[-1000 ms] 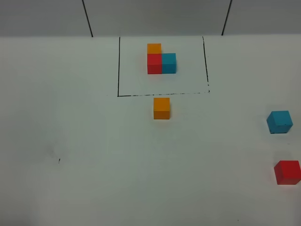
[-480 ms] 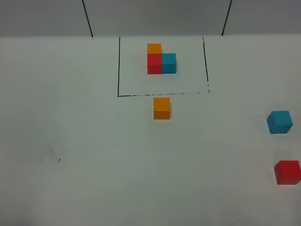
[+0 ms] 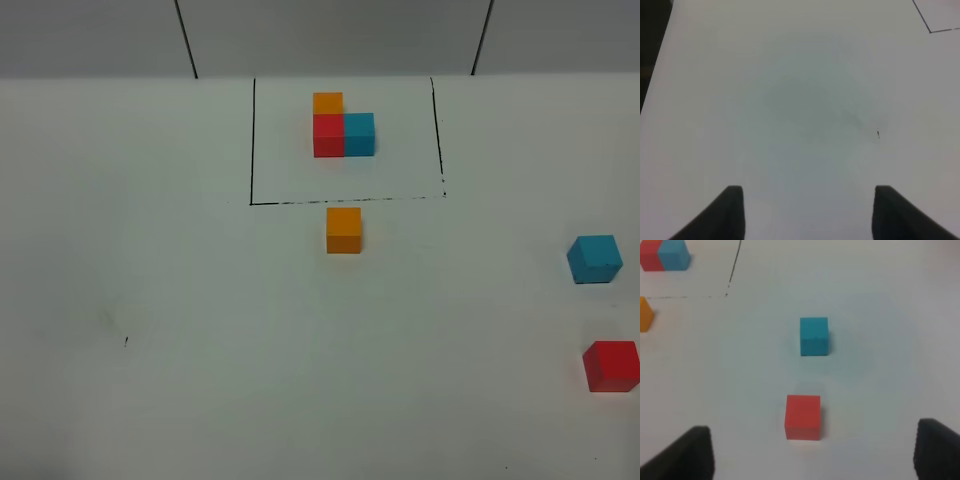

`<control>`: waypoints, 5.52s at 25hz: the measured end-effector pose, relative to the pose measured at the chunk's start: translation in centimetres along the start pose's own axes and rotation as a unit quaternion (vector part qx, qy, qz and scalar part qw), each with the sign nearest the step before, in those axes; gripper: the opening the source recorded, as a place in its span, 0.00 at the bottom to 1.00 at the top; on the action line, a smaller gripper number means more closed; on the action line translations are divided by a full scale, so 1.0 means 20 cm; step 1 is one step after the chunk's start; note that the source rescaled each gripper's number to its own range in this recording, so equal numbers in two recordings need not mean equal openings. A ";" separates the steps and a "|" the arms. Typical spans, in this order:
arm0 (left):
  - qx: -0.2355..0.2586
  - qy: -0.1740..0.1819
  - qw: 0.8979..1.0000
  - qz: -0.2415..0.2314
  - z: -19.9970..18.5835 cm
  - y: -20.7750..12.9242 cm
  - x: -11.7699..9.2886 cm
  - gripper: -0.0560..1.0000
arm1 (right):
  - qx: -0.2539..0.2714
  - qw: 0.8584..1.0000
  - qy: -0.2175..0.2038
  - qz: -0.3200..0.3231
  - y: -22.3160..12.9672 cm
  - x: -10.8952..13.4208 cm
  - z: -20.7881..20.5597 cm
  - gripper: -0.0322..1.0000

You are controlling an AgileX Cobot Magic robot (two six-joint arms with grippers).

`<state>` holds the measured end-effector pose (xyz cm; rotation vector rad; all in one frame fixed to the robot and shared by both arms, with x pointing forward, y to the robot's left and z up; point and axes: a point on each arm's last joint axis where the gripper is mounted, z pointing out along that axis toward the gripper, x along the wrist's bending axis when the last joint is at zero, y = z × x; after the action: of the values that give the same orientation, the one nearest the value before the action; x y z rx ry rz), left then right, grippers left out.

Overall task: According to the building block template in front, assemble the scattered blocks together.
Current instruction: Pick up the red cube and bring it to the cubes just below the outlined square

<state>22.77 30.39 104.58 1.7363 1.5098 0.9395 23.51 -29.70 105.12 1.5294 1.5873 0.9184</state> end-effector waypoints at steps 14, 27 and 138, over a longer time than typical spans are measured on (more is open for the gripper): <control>-0.002 -0.015 1.000 0.022 0.00 0.00 -0.01 0.30 | 0.000 1.000 0.000 0.000 0.00 0.00 0.00 0.65; -0.006 -0.056 0.996 0.069 0.00 0.00 -0.05 0.30 | 0.000 1.000 0.000 0.000 0.00 0.00 0.00 0.65; -0.005 -0.057 0.996 0.069 0.00 0.00 -0.05 0.30 | 0.475 0.879 0.015 0.030 0.13 0.36 1.26 0.04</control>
<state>22.67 29.36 104.52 1.8727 1.3250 0.8979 46.71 -22.31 95.21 2.2068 2.1753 0.1264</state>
